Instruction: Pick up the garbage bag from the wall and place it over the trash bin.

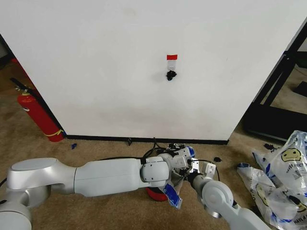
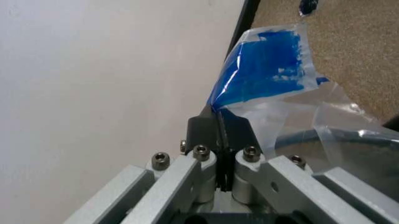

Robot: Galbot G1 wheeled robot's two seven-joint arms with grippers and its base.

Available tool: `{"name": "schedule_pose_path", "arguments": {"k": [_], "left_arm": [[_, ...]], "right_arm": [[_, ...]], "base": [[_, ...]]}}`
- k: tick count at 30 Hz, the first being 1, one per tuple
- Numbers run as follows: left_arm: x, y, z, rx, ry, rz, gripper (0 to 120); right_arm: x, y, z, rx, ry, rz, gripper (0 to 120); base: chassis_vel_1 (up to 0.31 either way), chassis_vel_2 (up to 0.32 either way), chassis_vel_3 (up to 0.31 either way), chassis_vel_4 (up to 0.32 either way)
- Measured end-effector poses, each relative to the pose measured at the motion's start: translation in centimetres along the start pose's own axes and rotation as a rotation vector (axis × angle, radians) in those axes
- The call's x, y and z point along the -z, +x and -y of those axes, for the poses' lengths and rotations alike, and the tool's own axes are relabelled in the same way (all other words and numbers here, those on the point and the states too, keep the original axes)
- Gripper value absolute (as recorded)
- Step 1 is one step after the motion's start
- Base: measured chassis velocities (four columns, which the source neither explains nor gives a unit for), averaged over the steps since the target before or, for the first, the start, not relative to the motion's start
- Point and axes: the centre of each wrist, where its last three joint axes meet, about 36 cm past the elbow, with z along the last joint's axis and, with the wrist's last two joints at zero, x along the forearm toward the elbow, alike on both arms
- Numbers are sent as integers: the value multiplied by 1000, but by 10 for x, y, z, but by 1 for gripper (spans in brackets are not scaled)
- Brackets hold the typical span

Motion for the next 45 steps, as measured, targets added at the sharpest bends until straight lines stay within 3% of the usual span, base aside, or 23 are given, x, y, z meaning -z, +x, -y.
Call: {"name": "schedule_pose_path", "arguments": {"k": [18, 22, 31, 38, 45], "left_arm": [[2, 8, 2, 3, 26, 16, 0], [1, 8, 1, 7, 30, 15, 0], [-4, 13, -9, 25, 60, 6, 0], [5, 22, -33, 41, 142, 2, 0], [5, 15, -52, 24, 216, -64, 0]], "right_arm": [[-1, -10, -10, -89, 0, -21, 9], [0, -7, -11, -85, -2, -18, 0], [3, 8, -5, -101, -24, 8, 0], [4, 37, 6, -112, -47, 38, 0], [-6, 69, 16, -71, -48, 52, 0]], "base": [[0, 0, 0, 0], [0, 0, 0, 0], [0, 0, 0, 0], [0, 0, 0, 0], [0, 0, 0, 0]]}}
